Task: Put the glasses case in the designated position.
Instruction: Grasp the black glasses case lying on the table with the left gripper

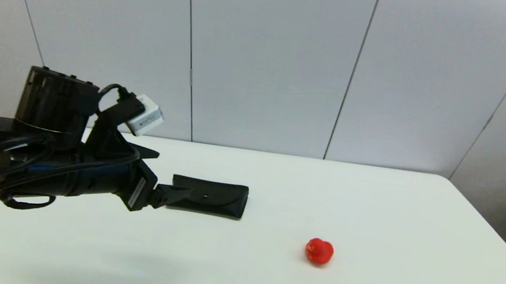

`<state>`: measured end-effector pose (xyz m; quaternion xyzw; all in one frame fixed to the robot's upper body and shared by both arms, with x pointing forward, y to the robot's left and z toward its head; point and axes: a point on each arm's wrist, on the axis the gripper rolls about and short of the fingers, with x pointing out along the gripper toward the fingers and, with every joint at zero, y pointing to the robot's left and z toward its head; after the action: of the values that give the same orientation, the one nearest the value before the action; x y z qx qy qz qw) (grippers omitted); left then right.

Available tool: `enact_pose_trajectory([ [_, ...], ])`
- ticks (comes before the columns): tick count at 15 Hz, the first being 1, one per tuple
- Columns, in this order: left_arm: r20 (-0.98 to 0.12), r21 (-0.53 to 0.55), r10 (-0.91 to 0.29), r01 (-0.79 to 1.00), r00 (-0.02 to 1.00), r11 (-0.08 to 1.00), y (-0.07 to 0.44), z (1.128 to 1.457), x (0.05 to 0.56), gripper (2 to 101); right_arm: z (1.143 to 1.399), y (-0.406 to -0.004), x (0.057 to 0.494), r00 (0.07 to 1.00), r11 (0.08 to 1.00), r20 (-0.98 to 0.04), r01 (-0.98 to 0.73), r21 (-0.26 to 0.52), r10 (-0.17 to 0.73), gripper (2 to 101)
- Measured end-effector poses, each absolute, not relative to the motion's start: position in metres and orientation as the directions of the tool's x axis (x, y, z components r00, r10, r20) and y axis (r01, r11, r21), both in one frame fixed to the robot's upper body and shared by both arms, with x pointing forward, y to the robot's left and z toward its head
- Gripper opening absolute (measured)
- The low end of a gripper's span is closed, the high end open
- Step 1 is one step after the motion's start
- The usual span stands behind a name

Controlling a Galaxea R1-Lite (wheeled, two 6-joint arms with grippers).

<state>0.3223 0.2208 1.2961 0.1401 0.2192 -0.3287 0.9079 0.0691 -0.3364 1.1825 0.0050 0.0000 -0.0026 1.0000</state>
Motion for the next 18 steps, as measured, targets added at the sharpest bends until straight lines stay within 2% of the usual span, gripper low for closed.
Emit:
enact_pose_trajectory([
  [3,-0.454,0.096,-0.671,0.781,0.586,0.617,0.208,1.280,0.342,97.8,1.183,-0.336,0.069,1.000,1.000,0.000,0.005,0.010,-0.005,97.1],
  [5,-0.427,0.085,-0.719,0.815,0.549,0.572,0.202,1.270,0.354,97.8,1.182,-0.336,0.069,1.000,1.000,0.000,0.005,0.009,-0.005,97.1],
  [10,-0.368,0.119,-0.735,0.812,0.570,0.571,0.193,1.253,0.377,97.8,1.182,-0.336,0.069,1.000,1.000,0.000,0.005,0.010,-0.005,97.1],
  [18,-0.428,0.095,-0.674,0.772,0.602,0.628,0.210,1.227,0.398,97.8,1.182,-0.336,0.069,1.000,1.000,0.000,0.005,0.010,-0.005,97.1],
])
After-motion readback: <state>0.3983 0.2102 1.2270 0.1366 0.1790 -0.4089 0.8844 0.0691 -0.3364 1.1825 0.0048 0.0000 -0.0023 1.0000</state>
